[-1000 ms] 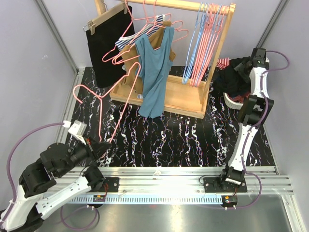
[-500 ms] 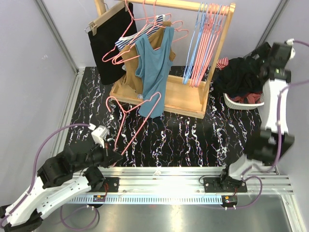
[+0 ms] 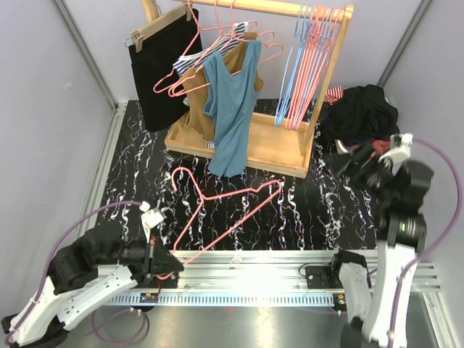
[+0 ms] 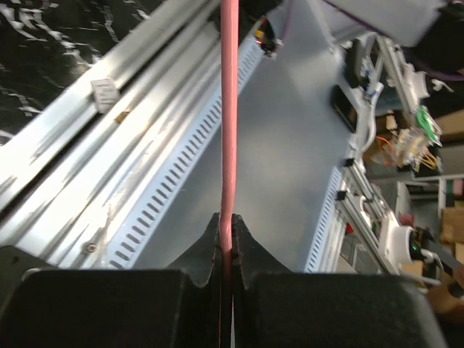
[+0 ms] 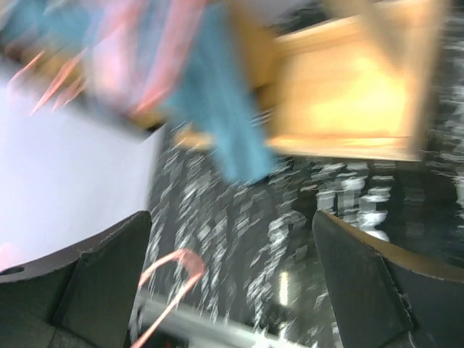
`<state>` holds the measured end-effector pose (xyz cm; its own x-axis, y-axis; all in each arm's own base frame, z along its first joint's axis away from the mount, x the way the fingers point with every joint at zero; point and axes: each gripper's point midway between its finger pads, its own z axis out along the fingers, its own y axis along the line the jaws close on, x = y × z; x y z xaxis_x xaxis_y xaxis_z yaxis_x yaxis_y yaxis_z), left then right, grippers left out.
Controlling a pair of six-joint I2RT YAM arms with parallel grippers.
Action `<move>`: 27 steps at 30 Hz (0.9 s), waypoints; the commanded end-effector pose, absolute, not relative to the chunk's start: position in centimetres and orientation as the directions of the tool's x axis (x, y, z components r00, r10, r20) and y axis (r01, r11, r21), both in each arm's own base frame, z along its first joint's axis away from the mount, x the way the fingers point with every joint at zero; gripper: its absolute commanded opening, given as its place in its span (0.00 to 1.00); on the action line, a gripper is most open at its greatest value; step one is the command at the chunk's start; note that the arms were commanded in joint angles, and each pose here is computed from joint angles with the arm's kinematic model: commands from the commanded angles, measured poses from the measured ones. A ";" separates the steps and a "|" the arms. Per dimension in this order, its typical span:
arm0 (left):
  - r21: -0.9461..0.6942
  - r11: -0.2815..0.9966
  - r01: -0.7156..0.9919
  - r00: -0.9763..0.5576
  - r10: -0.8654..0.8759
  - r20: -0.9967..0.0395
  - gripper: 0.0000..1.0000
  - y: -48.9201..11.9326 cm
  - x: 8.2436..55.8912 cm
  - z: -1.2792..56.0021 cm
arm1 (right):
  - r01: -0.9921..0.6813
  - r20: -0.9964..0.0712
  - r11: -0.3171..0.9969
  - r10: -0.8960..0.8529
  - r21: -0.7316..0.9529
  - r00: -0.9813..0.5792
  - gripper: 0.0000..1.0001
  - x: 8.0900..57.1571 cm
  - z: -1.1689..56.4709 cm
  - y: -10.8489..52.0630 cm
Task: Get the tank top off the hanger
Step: Pass the hanger from the left arm to the right
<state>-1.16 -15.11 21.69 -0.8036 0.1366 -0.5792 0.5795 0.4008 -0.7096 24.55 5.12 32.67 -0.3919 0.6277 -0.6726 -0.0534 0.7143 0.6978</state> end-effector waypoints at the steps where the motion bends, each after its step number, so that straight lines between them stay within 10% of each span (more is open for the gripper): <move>1: -0.794 0.162 0.585 -0.805 0.235 -0.545 0.00 -15.2 -5.6 24.7 | -0.378 -0.701 0.605 0.486 0.701 -0.522 1.00 17.6 34.9 11.7; 8: -0.809 0.050 0.585 -0.761 0.378 -0.527 0.00 -14.0 -8.6 24.7 | -0.711 -0.718 0.105 0.107 0.696 -0.687 1.00 7.4 36.8 18.7; 27: -0.872 -0.124 0.473 -0.716 0.524 -0.462 0.00 -11.9 -12.5 27.0 | -0.747 -0.650 0.161 -0.399 0.645 -0.647 1.00 -0.7 31.2 18.6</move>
<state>-11.43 -12.61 25.60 -0.7295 0.4796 -0.4876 0.5189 -0.0763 -0.8514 -0.34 18.70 31.61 -0.6559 -0.3580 -0.6645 -0.7449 0.1643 0.6467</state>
